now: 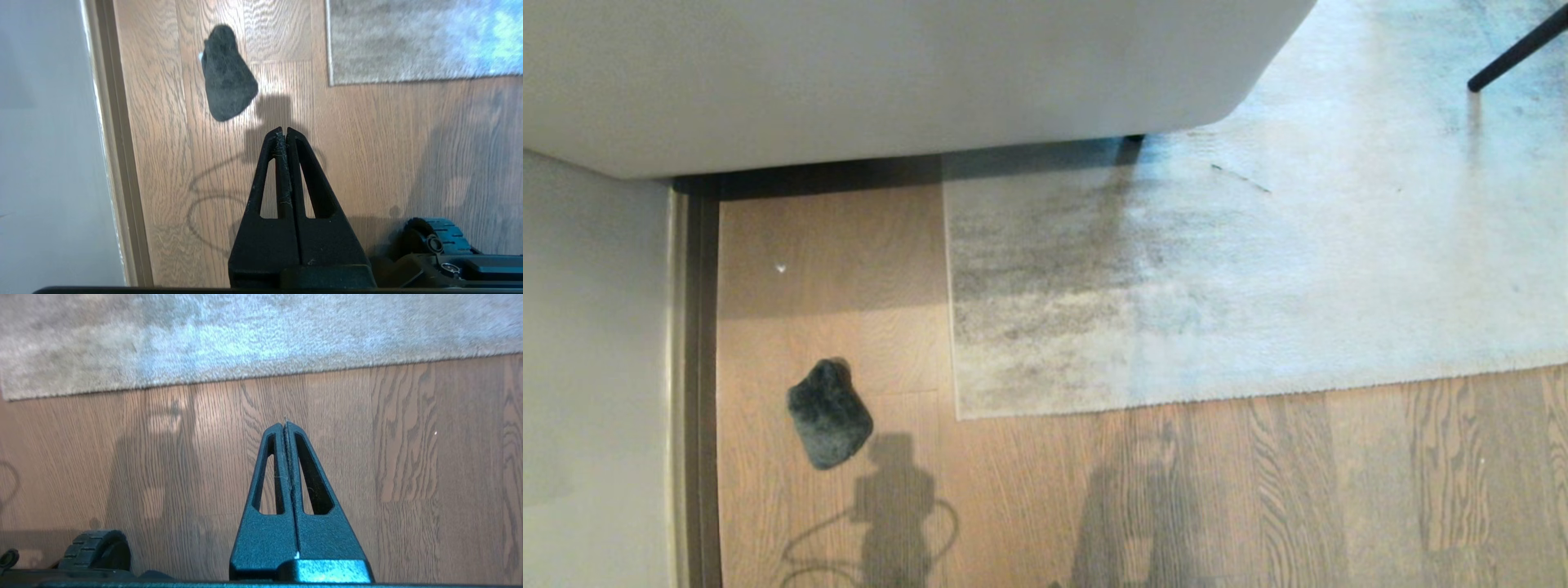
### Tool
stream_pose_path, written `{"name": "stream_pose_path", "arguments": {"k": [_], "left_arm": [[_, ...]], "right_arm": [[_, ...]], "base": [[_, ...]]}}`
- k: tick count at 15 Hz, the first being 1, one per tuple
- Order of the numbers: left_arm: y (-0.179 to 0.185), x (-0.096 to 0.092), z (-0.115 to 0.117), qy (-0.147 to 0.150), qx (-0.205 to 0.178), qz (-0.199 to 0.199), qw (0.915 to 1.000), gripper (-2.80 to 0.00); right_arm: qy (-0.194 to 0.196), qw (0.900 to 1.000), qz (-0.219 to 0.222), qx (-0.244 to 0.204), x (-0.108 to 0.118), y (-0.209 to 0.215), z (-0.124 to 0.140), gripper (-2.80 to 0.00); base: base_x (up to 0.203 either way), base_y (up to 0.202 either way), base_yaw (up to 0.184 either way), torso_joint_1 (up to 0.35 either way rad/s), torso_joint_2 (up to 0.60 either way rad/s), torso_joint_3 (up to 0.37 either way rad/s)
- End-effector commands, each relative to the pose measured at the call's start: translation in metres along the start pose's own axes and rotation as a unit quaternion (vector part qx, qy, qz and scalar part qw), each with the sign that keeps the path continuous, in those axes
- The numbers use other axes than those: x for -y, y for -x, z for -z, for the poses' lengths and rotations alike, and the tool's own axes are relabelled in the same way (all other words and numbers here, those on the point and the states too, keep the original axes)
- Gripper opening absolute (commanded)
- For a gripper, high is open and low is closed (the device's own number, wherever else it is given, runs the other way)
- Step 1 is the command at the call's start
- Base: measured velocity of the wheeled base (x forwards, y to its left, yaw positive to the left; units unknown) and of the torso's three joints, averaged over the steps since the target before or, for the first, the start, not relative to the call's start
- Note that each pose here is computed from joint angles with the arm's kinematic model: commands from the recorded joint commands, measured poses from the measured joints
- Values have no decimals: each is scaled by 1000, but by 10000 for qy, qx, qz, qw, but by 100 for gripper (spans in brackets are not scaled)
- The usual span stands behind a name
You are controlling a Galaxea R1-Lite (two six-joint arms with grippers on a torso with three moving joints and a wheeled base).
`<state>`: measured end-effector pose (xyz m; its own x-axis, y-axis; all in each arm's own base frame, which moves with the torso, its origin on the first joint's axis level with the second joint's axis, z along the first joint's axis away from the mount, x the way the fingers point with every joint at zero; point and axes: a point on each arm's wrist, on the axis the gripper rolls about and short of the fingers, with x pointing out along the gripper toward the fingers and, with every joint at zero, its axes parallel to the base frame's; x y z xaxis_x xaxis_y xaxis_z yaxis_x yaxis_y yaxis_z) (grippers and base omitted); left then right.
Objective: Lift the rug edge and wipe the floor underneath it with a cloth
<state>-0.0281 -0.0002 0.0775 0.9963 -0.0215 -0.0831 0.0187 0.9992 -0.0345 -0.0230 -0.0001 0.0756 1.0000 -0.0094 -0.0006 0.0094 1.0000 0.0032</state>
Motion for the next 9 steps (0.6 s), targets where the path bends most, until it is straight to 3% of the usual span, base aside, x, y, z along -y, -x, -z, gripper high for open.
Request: {"name": "stream_pose_path", "arguments": {"k": [1,9], "left_arm": [[0,0,0,3,2,0,10000,-280],[0,0,0,-13,2,0,10000,-280]], "right_arm": [[1,10000,-1,-4,0,0,0,-280],[1,10000,-1,-4,0,0,0,-280]], "base": [[0,0,0,-2,12,207],[0,0,0,3,3,202]]}}
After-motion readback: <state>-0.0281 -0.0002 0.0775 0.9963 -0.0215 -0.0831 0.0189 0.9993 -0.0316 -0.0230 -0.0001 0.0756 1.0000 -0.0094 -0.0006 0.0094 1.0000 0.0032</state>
